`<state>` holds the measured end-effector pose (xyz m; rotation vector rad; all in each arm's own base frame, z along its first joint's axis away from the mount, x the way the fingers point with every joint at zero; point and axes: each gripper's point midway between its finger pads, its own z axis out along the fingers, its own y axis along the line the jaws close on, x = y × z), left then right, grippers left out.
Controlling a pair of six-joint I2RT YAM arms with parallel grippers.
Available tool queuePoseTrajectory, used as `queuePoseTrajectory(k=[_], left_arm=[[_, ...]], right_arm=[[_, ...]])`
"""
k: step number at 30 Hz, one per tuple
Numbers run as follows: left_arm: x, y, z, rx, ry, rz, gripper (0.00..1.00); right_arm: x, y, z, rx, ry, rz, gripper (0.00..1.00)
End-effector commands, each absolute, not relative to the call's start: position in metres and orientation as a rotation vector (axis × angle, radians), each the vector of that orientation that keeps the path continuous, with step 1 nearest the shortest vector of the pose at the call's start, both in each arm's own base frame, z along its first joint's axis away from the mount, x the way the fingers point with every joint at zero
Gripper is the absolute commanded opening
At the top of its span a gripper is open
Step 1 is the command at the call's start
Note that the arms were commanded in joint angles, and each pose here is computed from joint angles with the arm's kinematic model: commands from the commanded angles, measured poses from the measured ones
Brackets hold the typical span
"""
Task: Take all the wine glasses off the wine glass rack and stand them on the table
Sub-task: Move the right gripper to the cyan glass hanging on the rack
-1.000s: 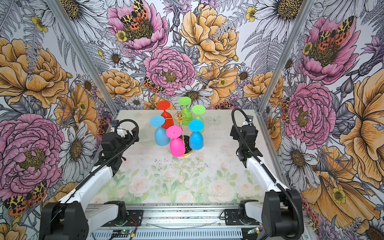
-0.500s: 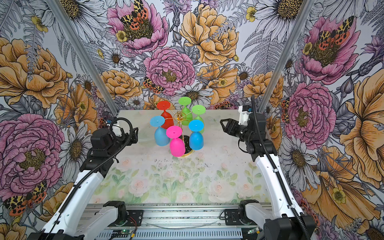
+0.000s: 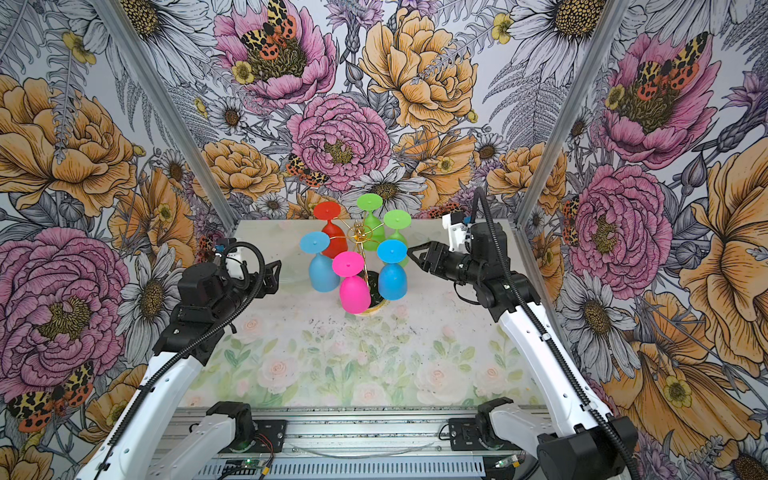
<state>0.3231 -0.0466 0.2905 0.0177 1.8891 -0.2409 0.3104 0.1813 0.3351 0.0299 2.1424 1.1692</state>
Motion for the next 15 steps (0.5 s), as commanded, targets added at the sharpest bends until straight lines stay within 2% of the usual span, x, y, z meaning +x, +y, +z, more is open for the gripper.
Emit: queuePoseTrajectory(k=[1,15], left_arm=[[0.318,-0.054,0.292,0.029,1.886,-0.289,0.99],[0.314,-0.059,0.297,0.056,1.868,-0.305,0.99]], right_arm=[[0.312,0.187,0.342,0.021,2.135,1.187,0.52],[0.321,0.203,0.337,0.007,2.142,1.245,0.41]])
